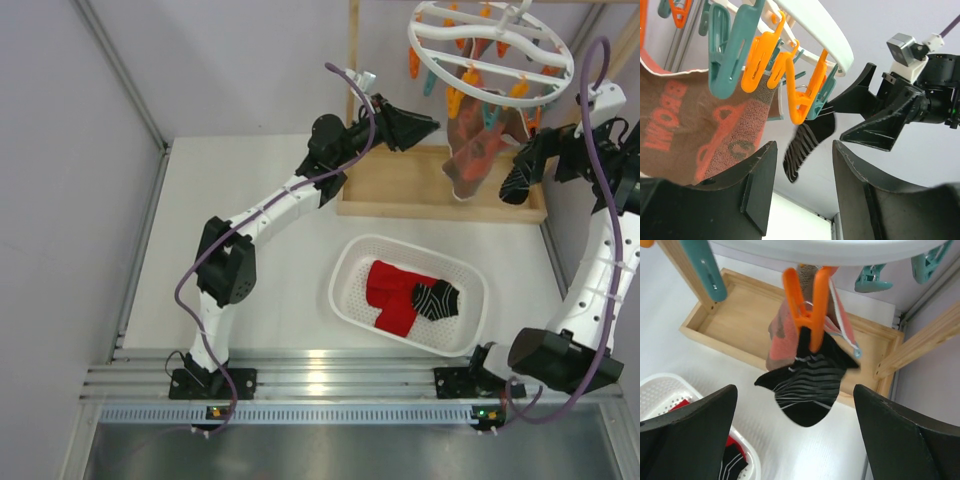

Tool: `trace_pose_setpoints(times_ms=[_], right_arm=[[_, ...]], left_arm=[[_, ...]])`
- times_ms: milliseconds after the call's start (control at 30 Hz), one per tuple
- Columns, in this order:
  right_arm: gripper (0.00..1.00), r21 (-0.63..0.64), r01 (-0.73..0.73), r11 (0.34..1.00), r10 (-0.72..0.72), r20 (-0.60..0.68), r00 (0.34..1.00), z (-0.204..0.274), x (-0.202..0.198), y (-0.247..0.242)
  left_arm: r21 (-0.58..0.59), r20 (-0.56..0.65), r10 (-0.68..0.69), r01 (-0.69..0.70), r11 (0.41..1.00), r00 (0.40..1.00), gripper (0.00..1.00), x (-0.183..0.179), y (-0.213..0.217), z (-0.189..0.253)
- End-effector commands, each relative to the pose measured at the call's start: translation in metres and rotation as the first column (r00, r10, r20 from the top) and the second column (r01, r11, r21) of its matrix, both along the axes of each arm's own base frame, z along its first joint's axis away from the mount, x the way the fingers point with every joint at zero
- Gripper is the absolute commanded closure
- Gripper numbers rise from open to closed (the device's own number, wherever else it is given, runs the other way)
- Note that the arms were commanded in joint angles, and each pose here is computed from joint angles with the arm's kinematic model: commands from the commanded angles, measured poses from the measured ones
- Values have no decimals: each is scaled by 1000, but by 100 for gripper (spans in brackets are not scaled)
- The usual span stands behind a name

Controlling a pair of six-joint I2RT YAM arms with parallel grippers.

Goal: Clip the socks to the hanger
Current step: Open the clamp at the hanger.

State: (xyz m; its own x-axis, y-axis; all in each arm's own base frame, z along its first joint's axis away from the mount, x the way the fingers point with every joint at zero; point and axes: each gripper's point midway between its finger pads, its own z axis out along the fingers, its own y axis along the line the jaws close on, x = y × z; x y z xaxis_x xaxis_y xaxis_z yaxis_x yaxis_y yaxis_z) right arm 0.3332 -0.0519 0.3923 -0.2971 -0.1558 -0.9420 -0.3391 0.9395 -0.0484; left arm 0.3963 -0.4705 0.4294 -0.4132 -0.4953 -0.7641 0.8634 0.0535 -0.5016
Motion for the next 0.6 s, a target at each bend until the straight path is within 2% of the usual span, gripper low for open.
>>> trace_pose_setpoints(times_ms=[0,167,333,400,433,500,533,567], right_arm=[[0,-27,92,995,-89,91,992,29,8,-17],[0,44,-73,996,67,126,990,42,5,10],[2,56,-110,992,98,182,978,71,6,16],[7,98,-152,984,131,195,972,75,0,29],[15,93,-166,982,141,225,964,81,1,34],[23,124,-216,968,185,225,957,70,-5,60],[30,98,-233,967,200,270,942,76,-3,70],[31,94,-214,972,179,290,940,75,0,74]], left_arm=[[-56,80,10,-6,998,997,47,-12,14,40],[-61,84,10,-4,998,996,47,-11,13,40],[-70,95,11,-5,998,995,47,-14,18,46],[-72,91,21,-15,997,996,47,-10,23,47],[-68,91,22,-16,998,996,48,-10,24,47],[-71,98,42,-35,997,994,48,-6,32,52],[-65,93,42,-36,997,995,48,-5,33,50],[-63,94,48,-42,997,994,48,-3,38,51]])
